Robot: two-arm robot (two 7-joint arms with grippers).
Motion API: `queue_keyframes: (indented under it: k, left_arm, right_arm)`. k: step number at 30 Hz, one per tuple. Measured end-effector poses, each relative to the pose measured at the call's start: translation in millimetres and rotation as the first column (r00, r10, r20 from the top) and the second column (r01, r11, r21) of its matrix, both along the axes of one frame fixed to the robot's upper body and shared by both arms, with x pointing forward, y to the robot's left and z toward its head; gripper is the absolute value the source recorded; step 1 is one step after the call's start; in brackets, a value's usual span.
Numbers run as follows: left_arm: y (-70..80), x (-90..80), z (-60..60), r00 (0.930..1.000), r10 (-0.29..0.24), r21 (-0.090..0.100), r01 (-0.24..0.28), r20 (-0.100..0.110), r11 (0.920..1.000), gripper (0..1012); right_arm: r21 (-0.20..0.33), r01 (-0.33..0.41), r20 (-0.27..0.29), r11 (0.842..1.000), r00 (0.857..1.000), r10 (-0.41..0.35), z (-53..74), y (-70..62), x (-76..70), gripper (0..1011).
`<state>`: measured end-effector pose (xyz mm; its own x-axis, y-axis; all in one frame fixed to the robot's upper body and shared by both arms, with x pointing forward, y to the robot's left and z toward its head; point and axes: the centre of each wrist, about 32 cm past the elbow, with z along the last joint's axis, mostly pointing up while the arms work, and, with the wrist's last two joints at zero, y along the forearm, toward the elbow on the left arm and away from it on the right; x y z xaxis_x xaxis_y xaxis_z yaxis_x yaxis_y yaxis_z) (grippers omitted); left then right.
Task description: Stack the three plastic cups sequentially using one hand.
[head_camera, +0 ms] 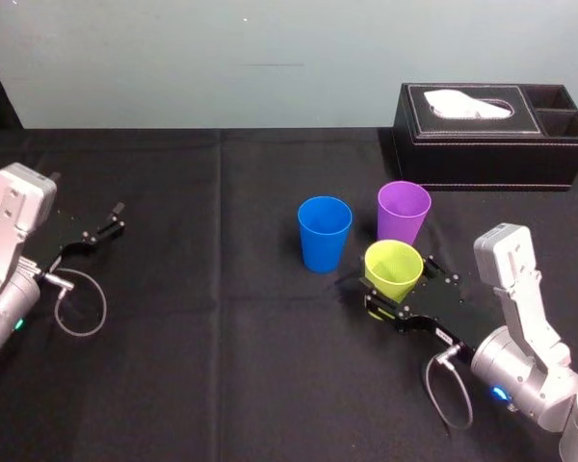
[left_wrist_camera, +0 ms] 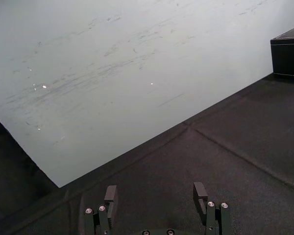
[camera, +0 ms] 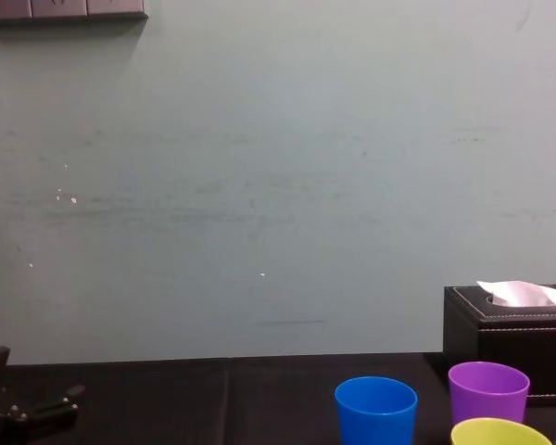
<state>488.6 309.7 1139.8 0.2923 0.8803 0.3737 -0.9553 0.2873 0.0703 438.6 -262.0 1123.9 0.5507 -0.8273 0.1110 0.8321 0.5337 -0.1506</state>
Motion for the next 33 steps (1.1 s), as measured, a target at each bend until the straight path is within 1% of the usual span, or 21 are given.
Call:
queue_keyframes:
  k: [1,10,11,14,15,18,19,21,22,24,25,27,28,30,31,33]
  left_arm:
    - [0.0,0.0,0.0,1.0000,0.000,0.000,0.000,0.000,1.0000,1012]
    - [0.0,0.0,0.0,1.0000,0.000,0.000,0.000,0.000,1.0000,1011]
    - [0.0,0.0,0.0,1.0000,0.000,0.000,0.000,0.000,1.0000,1011]
    - [0.0,0.0,0.0,1.0000,0.000,0.000,0.000,0.000,1.0000,1011]
    - [0.0,0.0,0.0,1.0000,0.000,0.000,0.000,0.000,1.0000,1011]
    - [0.0,0.0,0.0,1.0000,0.000,0.000,0.000,0.000,1.0000,1011]
    - [0.0,0.0,0.0,1.0000,0.000,0.000,0.000,0.000,1.0000,1011]
    - [0.0,0.0,0.0,1.0000,0.000,0.000,0.000,0.000,1.0000,1011]
    - [0.0,0.0,0.0,1.0000,0.000,0.000,0.000,0.000,1.0000,1011]
    - [0.0,0.0,0.0,1.0000,0.000,0.000,0.000,0.000,1.0000,1011]
    - [0.0,0.0,0.0,1.0000,0.000,0.000,0.000,0.000,1.0000,1011]
    - [0.0,0.0,0.0,1.0000,0.000,0.000,0.000,0.000,1.0000,1011]
    - [0.0,0.0,0.0,1.0000,0.000,0.000,0.000,0.000,1.0000,1011]
    - [0.0,0.0,0.0,1.0000,0.000,0.000,0.000,0.000,1.0000,1011]
    - [0.0,0.0,0.0,1.0000,0.000,0.000,0.000,0.000,1.0000,1012]
    - [0.0,0.0,0.0,1.0000,0.000,0.000,0.000,0.000,1.0000,1011]
  right_arm:
    - [0.001,0.000,0.000,1.000,1.000,0.000,0.0,0.0,0.0,791]
    - [0.002,0.000,0.002,1.000,1.000,0.000,0.8,-0.3,-0.3,741]
    - [-0.003,-0.006,0.008,1.000,1.000,0.006,6.2,0.0,-0.6,737]
    - [-0.007,-0.018,0.019,1.000,1.000,0.018,16.8,0.6,-1.1,737]
    - [-0.008,-0.025,0.024,1.000,0.999,0.025,24.3,0.7,-0.8,737]
    - [0.001,-0.038,0.028,0.999,0.999,0.038,36.7,1.7,0.5,737]
    - [0.009,-0.049,0.032,0.999,0.998,0.049,45.7,2.5,2.3,737]
    - [0.015,-0.060,0.036,0.998,0.998,0.060,54.4,3.6,4.0,737]
    - [0.018,-0.070,0.043,0.997,0.997,0.069,62.3,4.7,6.3,737]
    - [0.019,-0.080,0.051,0.997,0.996,0.079,70.8,6.2,9.4,737]
    - [0.021,-0.091,0.056,0.996,0.994,0.090,78.7,8.1,13.2,737]
    - [0.022,-0.100,0.061,0.995,0.993,0.098,86.9,9.8,17.9,737]
    - [0.020,-0.108,0.065,0.994,0.992,0.107,94.7,11.7,22.9,737]
    - [0.017,-0.116,0.071,0.993,0.991,0.115,102.4,14.0,28.1,737]
    - [0.017,-0.124,0.077,0.992,0.990,0.122,109.9,16.6,34.1,737]
    - [0.018,-0.127,0.076,0.992,0.989,0.125,114.3,18.6,39.4,737]
